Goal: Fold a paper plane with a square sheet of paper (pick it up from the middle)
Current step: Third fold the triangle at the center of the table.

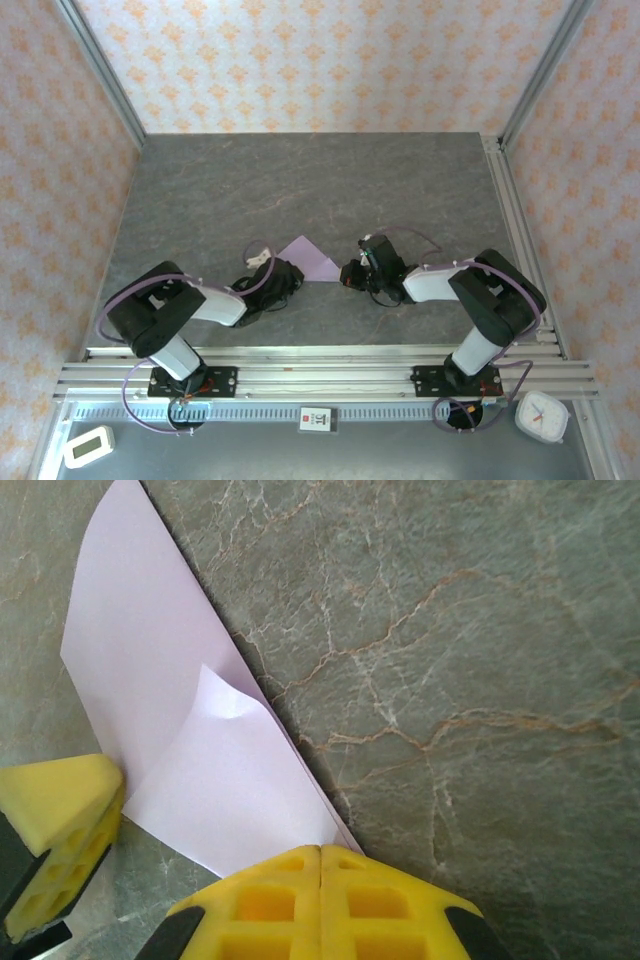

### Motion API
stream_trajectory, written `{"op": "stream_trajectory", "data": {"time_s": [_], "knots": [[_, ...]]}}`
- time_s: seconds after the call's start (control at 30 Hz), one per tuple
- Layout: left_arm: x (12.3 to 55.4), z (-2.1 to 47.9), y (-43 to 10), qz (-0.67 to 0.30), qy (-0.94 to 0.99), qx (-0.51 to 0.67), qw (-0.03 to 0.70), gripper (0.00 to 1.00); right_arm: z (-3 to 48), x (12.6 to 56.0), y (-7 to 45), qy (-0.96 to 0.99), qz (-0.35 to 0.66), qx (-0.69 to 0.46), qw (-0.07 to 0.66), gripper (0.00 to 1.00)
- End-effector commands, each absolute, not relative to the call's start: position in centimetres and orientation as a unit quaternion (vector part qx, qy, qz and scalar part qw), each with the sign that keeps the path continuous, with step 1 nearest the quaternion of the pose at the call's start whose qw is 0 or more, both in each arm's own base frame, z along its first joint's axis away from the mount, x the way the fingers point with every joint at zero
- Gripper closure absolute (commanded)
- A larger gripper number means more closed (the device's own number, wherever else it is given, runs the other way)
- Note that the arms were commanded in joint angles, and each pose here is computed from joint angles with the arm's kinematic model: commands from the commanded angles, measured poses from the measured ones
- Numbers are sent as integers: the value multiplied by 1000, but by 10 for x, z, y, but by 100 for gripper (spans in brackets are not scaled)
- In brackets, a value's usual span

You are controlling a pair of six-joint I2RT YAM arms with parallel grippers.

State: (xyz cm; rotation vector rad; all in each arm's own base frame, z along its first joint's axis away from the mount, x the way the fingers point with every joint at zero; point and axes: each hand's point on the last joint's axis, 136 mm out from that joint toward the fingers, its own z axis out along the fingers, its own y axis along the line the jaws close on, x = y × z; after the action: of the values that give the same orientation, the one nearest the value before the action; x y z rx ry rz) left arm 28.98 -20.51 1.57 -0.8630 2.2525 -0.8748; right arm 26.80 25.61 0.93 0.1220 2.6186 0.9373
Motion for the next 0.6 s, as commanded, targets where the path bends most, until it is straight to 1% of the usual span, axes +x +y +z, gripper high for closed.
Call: {"op": "stream_trajectory", "data": {"time_s": [0.0, 0.07, 0.13, 0.23, 0.3, 0.4, 0.57], "knots": [[246, -41, -122, -152, 884, -352, 268, 100, -65, 229, 196, 974, 181, 74, 111, 100], [254, -24, -124, -153, 886, -333, 284, 100, -66, 229, 197, 974, 184, 70, 109, 100], [269, 1, -138, -180, 882, -310, 306, 100, -67, 229, 198, 975, 185, 66, 107, 100], [293, 44, -167, -222, 875, -270, 335, 100, -68, 230, 201, 975, 185, 61, 104, 100], [306, 62, -188, -238, 877, -245, 338, 100, -69, 231, 202, 975, 185, 60, 103, 100], [317, 72, -221, -264, 881, -213, 329, 100, -68, 233, 204, 975, 187, 60, 103, 100], [318, 54, -250, -266, 897, -182, 304, 100, -66, 235, 206, 974, 190, 59, 104, 100]]}}
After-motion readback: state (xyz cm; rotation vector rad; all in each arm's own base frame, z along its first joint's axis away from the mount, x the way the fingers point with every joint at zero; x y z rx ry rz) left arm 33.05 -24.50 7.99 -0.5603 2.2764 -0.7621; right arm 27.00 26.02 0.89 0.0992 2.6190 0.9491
